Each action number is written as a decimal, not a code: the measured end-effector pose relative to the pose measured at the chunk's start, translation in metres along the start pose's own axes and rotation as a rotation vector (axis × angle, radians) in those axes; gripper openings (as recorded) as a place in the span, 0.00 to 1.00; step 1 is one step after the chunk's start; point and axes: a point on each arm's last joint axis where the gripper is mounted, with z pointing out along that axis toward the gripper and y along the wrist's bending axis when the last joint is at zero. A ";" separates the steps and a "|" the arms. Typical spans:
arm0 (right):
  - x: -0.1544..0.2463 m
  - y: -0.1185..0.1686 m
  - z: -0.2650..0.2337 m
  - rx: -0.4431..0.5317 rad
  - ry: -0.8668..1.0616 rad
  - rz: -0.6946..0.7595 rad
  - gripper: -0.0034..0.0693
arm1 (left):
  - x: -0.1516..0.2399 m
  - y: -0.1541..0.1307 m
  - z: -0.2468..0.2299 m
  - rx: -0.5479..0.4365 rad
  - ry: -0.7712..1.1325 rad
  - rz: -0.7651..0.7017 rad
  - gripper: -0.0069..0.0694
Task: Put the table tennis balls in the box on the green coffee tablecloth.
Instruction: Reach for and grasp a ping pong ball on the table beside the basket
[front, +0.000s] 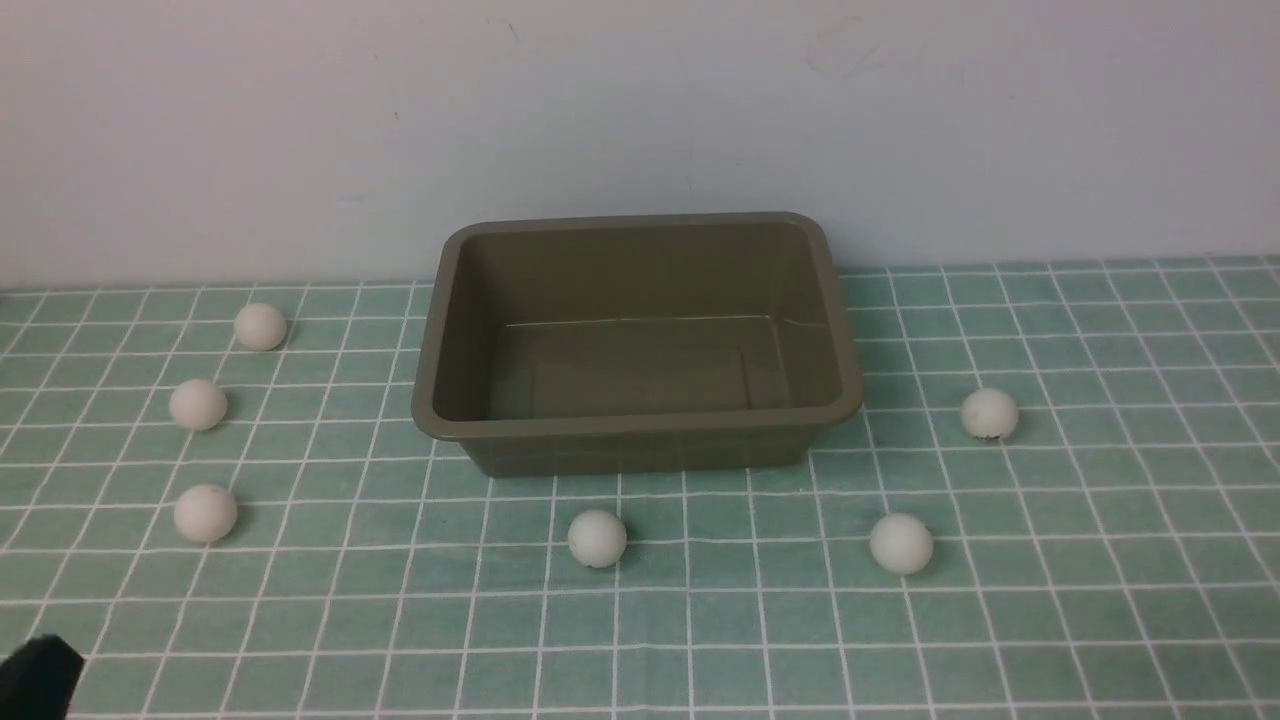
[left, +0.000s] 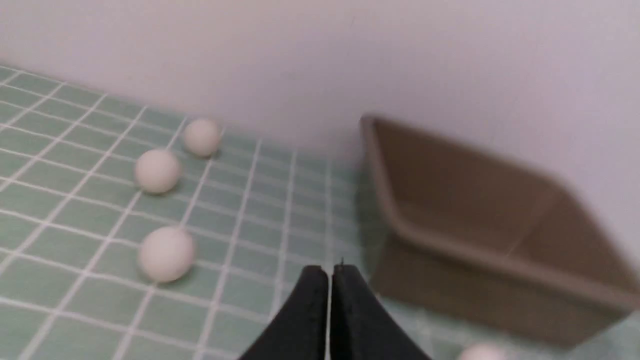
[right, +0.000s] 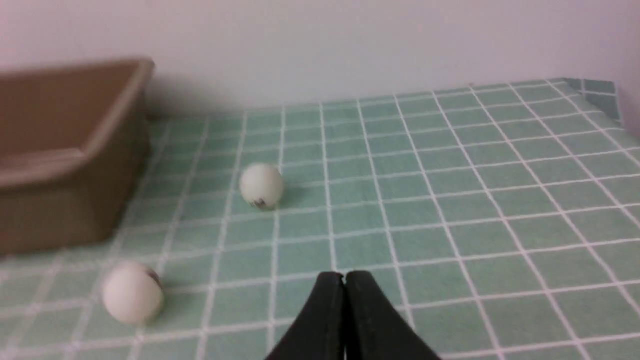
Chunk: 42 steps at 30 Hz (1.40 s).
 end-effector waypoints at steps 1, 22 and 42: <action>-0.003 0.001 0.000 -0.013 -0.031 0.070 0.02 | -0.004 -0.001 0.000 0.016 -0.039 -0.096 0.08; -0.018 0.003 -0.002 -0.102 -0.180 0.703 0.02 | -0.026 0.003 -0.004 0.059 -0.291 -0.647 0.08; -0.094 0.029 -0.039 -0.229 -0.381 0.260 0.02 | -0.134 -0.064 0.008 0.033 0.040 0.230 0.08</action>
